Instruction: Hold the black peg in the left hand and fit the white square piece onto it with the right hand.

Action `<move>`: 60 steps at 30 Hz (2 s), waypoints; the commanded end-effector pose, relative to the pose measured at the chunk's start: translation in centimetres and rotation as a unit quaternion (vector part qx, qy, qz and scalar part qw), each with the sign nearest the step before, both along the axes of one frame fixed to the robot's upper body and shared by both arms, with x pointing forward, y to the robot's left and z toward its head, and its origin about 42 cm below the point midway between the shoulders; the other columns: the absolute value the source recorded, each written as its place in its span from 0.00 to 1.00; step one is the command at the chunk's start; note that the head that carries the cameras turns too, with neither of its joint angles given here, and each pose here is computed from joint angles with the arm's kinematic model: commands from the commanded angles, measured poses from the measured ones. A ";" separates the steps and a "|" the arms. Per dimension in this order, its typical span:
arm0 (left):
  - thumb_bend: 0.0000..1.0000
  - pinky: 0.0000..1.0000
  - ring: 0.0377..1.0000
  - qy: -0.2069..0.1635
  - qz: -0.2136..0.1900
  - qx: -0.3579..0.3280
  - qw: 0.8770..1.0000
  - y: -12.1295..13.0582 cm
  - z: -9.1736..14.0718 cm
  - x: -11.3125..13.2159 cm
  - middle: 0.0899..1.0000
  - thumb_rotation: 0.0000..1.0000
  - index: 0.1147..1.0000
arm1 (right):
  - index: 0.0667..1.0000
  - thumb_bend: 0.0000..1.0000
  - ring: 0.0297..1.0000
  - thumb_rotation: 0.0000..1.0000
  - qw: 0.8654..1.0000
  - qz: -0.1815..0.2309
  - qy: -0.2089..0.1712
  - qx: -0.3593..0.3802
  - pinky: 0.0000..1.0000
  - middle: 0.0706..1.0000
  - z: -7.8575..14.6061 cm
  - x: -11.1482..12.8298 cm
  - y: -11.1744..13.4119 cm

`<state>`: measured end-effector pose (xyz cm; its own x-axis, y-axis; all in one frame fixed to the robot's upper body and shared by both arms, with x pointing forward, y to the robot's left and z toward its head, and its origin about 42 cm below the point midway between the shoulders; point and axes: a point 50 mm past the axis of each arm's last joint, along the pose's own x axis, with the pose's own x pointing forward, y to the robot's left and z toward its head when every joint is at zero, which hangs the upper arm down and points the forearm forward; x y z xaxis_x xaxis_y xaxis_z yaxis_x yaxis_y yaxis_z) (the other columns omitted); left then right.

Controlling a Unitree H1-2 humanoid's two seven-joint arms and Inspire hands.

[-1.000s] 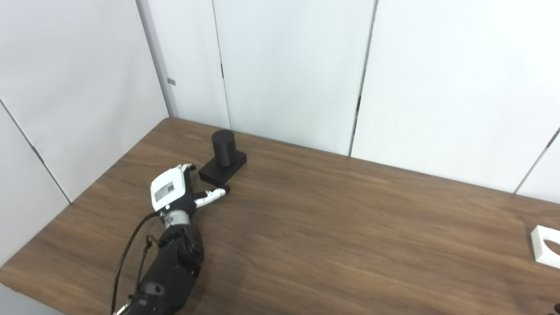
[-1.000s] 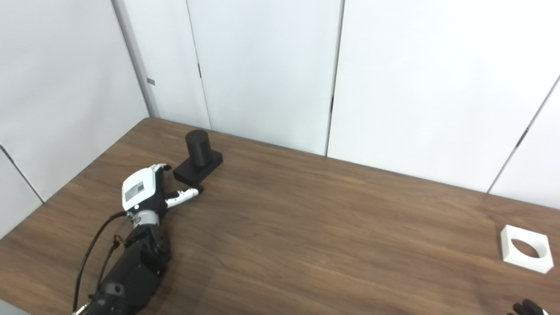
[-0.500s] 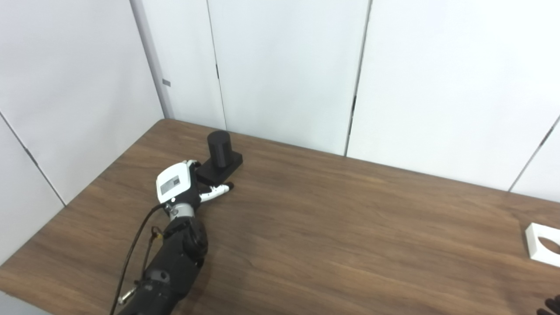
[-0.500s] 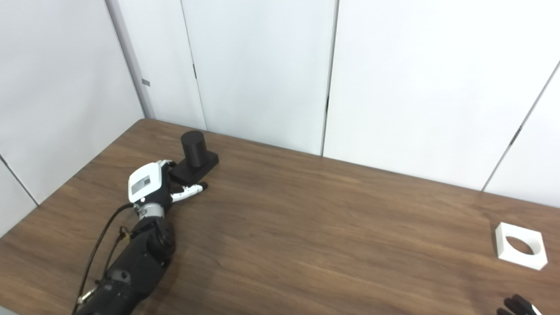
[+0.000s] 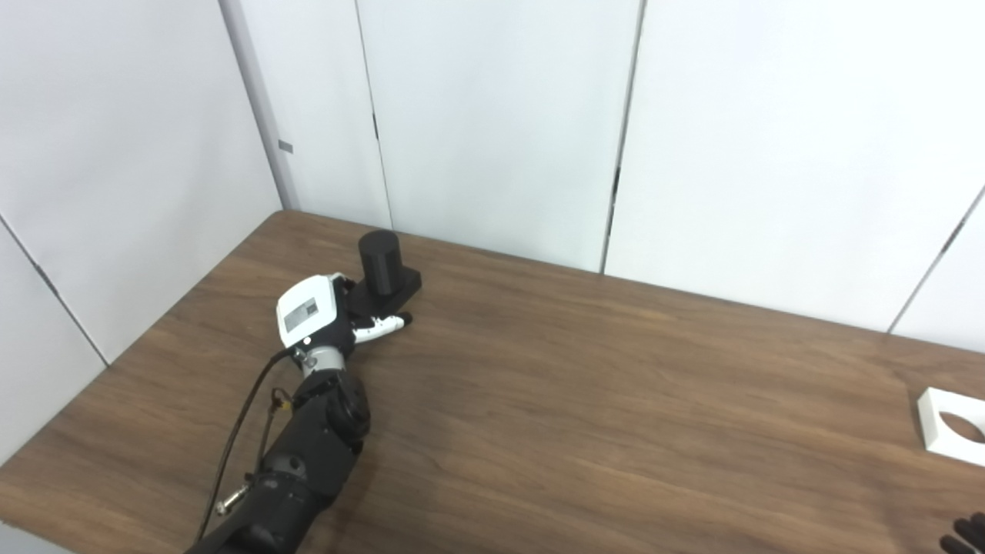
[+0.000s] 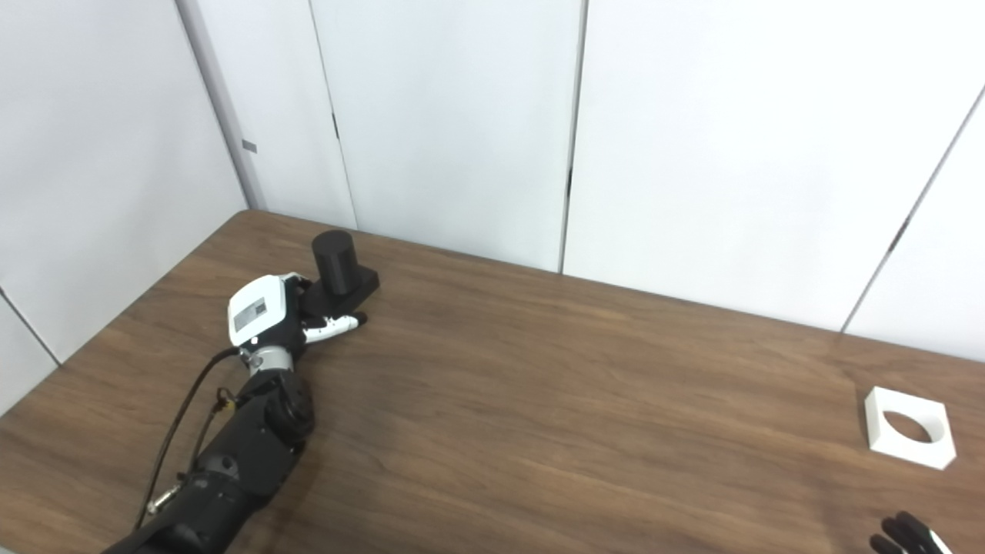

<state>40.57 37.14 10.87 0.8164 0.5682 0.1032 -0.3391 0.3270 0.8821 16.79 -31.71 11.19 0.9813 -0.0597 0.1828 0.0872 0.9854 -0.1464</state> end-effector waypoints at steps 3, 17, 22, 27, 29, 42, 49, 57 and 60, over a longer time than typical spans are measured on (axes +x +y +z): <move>0.60 0.88 0.83 -0.082 0.003 -0.004 0.997 0.6 1.9 1.3 0.75 0.14 0.45 | 0.85 0.65 0.83 0.70 1.000 -0.004 -0.005 0.012 0.72 0.85 0.0 -0.4 0.4; 0.52 0.73 0.77 -0.080 0.009 0.003 0.997 1.0 1.5 0.4 0.66 0.05 0.41 | 0.87 0.64 0.85 0.73 1.000 -0.002 0.001 0.008 0.73 0.86 0.1 -0.4 0.2; 0.52 0.69 0.76 -0.087 -0.018 -0.013 0.996 0.3 1.8 -0.8 0.66 0.05 0.41 | 0.89 0.67 0.88 0.73 1.000 -0.001 0.003 0.008 0.78 0.89 0.2 -0.3 0.3; 0.52 0.65 0.74 -0.089 -0.061 -0.039 0.993 -1.6 2.5 -2.8 0.65 0.05 0.41 | 0.94 0.58 0.93 0.74 1.000 0.013 0.002 0.013 0.88 0.94 0.4 -0.3 0.6; 0.52 0.63 0.73 -0.087 -0.090 -0.054 0.991 -2.6 2.8 -3.9 0.65 0.05 0.42 | 0.95 0.54 0.94 0.74 1.000 0.008 0.005 0.015 0.92 0.95 0.5 -0.3 0.9; 0.52 0.67 0.74 -0.087 -0.224 -0.123 0.963 -11.0 4.4 -11.4 0.68 0.05 0.42 | 0.96 0.39 0.94 0.66 1.000 -0.004 0.002 0.012 0.93 0.94 1.5 0.0 2.2; 0.51 0.66 0.74 -0.066 -0.284 -0.144 0.946 -14.1 4.6 -14.6 0.69 0.05 0.42 | 0.95 0.40 0.93 0.60 1.000 -0.009 0.007 0.007 0.90 0.93 2.1 -0.2 2.8; 0.51 0.67 0.74 -0.043 -0.350 -0.173 0.920 -17.0 3.7 -17.9 0.68 0.05 0.42 | 0.93 0.43 0.91 0.59 1.000 -0.015 0.016 0.000 0.86 0.91 2.5 -0.3 3.3; 0.51 0.67 0.74 -0.028 -0.376 -0.180 0.909 -17.8 3.0 -18.9 0.69 0.04 0.42 | 0.93 0.44 0.91 0.60 1.000 -0.014 0.016 0.001 0.86 0.91 2.6 -0.2 3.4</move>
